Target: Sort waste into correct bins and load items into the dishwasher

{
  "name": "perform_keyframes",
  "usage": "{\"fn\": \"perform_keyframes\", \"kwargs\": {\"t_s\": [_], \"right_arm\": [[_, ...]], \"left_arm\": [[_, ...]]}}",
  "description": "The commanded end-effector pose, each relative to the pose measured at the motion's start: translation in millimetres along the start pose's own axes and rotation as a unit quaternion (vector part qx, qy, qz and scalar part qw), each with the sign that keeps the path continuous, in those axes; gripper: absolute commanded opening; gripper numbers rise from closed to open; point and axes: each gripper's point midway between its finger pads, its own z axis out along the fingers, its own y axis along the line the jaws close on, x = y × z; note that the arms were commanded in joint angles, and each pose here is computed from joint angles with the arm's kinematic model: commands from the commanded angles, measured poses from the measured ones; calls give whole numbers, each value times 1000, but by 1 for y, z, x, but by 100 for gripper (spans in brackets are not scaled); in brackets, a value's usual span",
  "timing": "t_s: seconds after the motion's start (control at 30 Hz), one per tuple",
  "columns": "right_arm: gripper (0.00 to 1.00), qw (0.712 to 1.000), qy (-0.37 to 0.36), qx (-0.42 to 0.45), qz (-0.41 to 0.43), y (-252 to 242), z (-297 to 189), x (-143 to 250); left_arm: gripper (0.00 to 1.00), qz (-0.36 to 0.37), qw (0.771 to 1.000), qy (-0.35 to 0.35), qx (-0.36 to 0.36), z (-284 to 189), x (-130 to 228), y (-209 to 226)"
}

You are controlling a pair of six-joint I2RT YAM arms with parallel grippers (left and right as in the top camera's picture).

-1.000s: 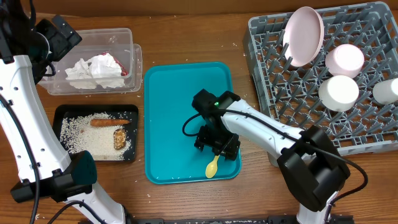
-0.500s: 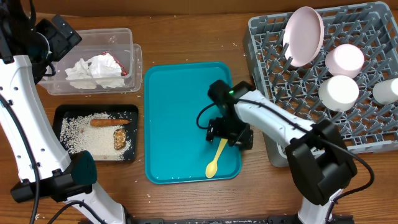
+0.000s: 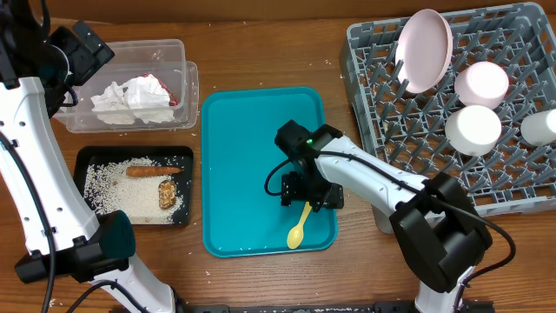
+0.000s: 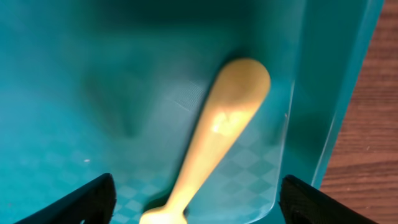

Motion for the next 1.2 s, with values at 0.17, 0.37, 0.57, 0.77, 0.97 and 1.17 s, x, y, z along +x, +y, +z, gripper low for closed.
{"fn": "perform_keyframes", "kwargs": {"t_s": [0.17, 0.37, 0.57, 0.77, 0.97, 1.17], "right_arm": [[80, 999, -4, 39, 6, -22, 27, 7], [59, 999, -5, 38, 6, -24, 31, 8], [26, 999, 1, 41, 9, -24, 28, 10], [20, 999, -2, 38, 8, -18, 14, 5], [20, 998, -40, 55, 14, -16, -33, -19], [22, 995, -84, 59, 3, -26, -100, -50]], "left_arm": [[100, -4, 1000, -2, -5, 1, 0, 0], [100, -4, 1000, -2, -5, 1, 0, 0], [100, -4, 1000, -2, -5, 1, 0, 0], [100, -4, 1000, -2, -5, 1, 0, 0], [100, -4, 1000, -2, -5, 1, 0, 0], [100, -4, 1000, -2, -5, 1, 0, 0]]}}
